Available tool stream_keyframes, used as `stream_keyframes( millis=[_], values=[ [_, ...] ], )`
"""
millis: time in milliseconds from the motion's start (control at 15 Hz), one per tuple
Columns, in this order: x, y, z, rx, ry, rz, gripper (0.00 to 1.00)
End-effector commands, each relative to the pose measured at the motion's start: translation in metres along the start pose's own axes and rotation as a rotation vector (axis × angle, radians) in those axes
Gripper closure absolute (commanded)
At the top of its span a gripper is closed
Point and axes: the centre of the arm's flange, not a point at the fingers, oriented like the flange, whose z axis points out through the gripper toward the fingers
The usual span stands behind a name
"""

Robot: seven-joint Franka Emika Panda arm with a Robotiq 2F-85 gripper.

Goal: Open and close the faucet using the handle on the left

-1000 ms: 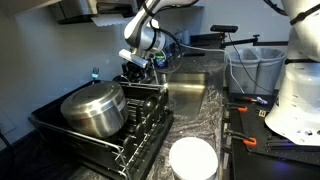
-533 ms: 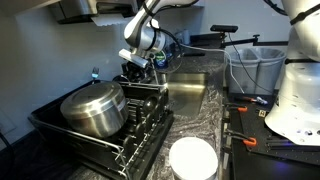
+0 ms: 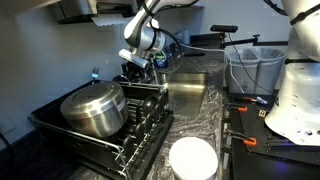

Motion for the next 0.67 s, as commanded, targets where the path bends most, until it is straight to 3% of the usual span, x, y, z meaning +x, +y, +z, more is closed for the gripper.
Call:
stream_keyframes(
  millis=[0,600],
  values=[
    [-0.023,0.012,-0.008,0.003,-0.027,0.007,0.95],
    [-0.022,-0.002,0.003,0.024,0.001,-0.003,0.95]
  ],
)
